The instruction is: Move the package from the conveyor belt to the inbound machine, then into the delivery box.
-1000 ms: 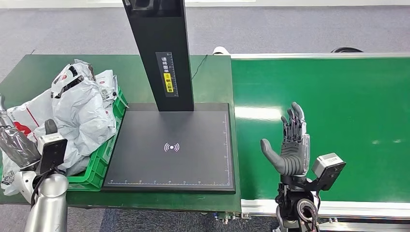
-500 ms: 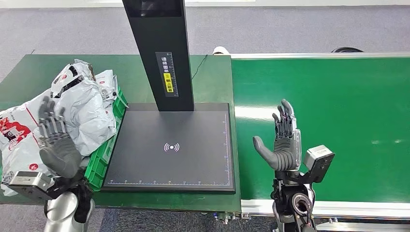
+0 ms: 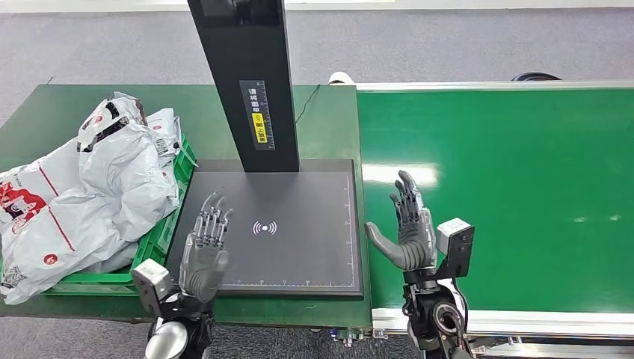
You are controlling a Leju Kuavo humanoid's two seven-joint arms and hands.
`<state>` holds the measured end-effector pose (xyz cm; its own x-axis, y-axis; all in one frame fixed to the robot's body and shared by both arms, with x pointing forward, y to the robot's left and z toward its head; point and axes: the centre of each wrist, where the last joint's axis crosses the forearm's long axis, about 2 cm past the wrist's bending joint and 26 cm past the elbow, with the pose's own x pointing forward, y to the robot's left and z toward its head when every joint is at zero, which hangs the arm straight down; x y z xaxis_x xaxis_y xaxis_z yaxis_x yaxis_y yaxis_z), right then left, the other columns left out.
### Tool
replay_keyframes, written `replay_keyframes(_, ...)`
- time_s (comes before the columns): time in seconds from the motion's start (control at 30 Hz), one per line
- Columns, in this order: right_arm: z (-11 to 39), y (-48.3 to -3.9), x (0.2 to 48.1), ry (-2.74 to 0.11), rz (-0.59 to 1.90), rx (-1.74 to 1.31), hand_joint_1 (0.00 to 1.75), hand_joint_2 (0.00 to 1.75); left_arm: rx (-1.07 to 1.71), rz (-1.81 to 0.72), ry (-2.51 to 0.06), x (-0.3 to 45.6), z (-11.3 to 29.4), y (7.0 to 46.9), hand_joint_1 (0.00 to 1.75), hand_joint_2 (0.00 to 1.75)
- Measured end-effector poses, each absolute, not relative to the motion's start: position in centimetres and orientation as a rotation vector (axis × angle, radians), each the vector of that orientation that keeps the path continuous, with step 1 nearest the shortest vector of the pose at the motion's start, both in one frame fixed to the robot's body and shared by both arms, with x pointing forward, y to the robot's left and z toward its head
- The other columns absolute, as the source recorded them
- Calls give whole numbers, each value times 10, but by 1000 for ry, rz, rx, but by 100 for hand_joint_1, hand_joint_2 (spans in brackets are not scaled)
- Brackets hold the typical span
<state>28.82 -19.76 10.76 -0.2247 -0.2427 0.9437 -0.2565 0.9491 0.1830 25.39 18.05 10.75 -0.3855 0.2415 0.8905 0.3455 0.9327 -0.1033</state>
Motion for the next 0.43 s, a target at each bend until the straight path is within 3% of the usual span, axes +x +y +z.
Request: replay_keyframes(0.43, 97, -191, 284, -1756, 79, 360, 0, 175, -438, -133, -1892, 251, 88, 174, 0, 175)
